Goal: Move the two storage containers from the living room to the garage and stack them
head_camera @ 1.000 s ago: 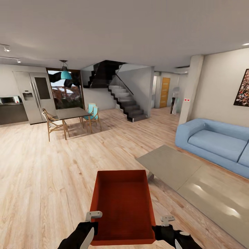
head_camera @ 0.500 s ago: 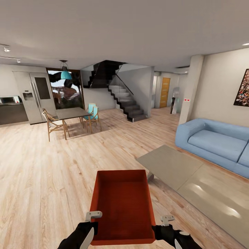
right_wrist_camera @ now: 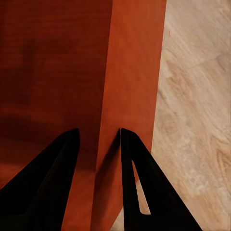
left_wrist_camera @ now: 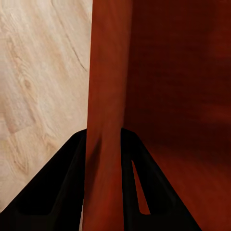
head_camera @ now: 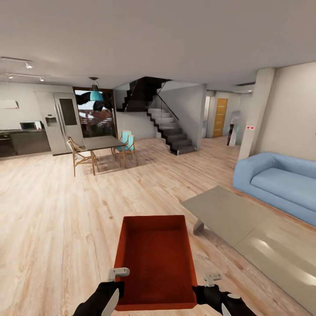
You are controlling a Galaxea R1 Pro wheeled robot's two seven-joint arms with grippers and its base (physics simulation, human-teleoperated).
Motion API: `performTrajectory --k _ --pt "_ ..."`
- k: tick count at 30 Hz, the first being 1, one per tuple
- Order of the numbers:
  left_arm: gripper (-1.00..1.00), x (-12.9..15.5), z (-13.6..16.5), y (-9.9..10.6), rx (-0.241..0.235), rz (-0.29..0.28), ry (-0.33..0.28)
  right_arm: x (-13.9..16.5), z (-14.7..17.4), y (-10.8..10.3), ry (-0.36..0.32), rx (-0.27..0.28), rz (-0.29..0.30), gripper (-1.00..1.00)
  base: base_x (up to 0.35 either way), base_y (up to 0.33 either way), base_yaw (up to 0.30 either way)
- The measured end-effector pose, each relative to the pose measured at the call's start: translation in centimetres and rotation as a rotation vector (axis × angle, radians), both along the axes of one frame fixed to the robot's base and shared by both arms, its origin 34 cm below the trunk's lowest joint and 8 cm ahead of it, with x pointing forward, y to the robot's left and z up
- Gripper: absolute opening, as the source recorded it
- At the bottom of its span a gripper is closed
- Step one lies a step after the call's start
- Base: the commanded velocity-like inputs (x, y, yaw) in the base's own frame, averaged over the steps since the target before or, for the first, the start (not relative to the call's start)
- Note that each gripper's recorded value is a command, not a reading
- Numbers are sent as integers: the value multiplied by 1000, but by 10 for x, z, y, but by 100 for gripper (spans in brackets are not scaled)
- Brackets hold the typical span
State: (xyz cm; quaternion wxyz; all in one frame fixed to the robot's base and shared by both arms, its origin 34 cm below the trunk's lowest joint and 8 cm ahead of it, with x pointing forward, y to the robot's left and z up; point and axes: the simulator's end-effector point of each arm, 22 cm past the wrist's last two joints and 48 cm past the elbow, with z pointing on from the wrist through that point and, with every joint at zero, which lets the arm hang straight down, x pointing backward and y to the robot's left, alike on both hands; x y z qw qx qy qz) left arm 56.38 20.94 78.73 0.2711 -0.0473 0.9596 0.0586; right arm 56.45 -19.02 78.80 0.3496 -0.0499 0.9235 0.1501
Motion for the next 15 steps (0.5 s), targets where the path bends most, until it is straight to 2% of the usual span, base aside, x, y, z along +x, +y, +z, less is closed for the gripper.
performTrajectory --k 8,11,15 --pt "-100 0 0 0 -1 2 1 0 0 0 0 0 0 -100 26 0 288" --pt "-100 0 0 0 -1 2 0 0 0 0 0 -1 0 -100 241 0 165" --pt "-100 0 0 1 -2 1 -2 0 0 1 -2 -1 -1 -100 307 0 35"
